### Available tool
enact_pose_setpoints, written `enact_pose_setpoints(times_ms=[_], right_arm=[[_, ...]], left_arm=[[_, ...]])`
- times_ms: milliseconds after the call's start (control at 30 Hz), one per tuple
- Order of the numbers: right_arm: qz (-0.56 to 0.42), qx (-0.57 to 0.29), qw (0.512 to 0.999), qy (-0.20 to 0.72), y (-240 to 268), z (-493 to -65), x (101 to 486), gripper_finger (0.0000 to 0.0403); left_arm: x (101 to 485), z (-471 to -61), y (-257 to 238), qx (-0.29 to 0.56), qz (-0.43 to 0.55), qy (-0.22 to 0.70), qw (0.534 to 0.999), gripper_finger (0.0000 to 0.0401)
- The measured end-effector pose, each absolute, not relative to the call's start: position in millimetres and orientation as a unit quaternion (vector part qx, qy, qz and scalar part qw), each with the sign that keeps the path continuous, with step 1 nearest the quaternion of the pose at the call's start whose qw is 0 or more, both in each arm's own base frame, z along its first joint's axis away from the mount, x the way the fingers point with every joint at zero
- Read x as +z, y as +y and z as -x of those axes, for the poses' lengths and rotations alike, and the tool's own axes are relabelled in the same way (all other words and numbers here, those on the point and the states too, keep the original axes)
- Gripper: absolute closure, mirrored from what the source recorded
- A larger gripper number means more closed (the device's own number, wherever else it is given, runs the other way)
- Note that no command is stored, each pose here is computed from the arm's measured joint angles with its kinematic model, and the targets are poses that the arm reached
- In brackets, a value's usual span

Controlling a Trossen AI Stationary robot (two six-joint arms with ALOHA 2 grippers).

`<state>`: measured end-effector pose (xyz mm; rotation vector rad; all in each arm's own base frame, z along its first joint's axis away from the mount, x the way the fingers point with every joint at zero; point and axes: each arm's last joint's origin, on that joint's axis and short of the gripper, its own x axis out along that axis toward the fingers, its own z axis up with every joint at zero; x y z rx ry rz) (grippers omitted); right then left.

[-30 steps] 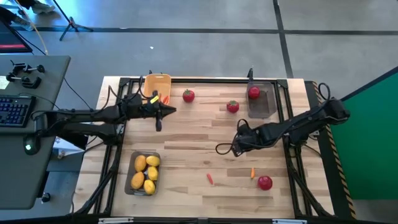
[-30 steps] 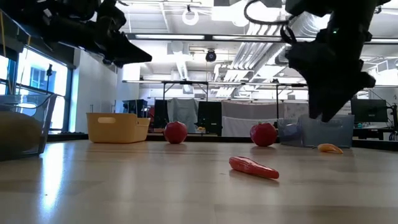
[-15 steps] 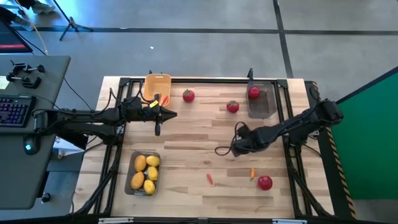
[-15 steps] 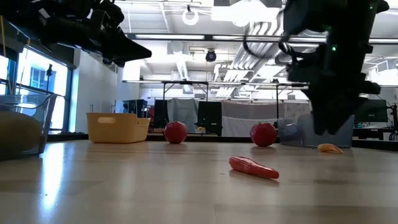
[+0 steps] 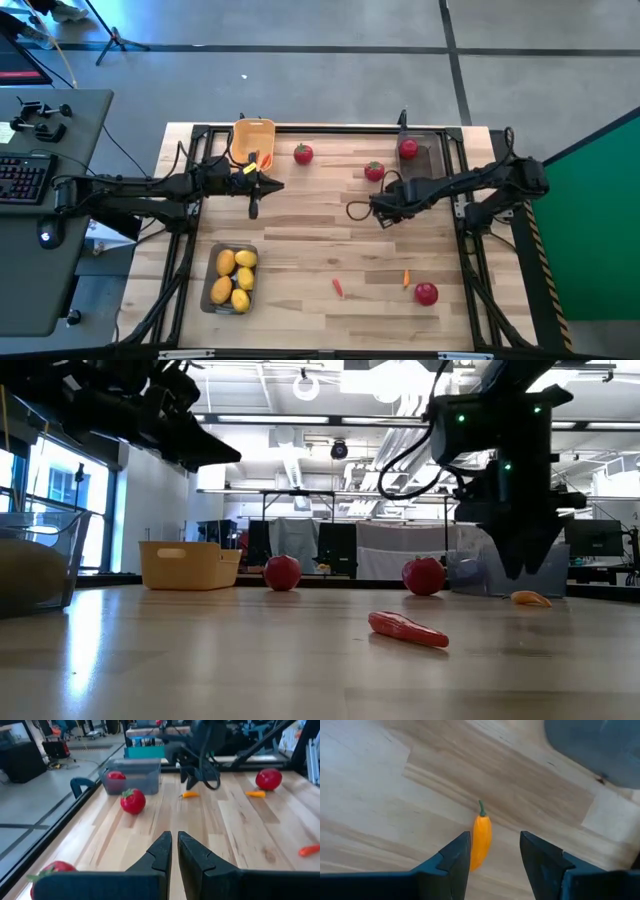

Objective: Sort produce into baskets
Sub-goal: Put the chili pepper into the orange bin

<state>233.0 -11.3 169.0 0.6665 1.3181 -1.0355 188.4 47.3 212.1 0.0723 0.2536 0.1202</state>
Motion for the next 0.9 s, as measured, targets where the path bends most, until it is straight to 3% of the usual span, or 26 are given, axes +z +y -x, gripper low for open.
enact_pose_setpoints(times_ms=[567, 700, 900], right_arm=[[-0.282, -0.386, 0.592, 0.648, -19, -241, 145, 0.0243], [-0.276, -0.379, 0.596, 0.652, -19, -242, 144, 0.0269], [-0.266, -0.348, 0.616, 0.655, -19, -245, 143, 0.0344]], left_arm=[[207, -187, 47, 0.056, -0.047, 0.156, 0.985, 0.0385], [207, -187, 47, 0.058, -0.036, 0.155, 0.986, 0.0385], [207, -187, 47, 0.063, 0.002, 0.153, 0.986, 0.0385]])
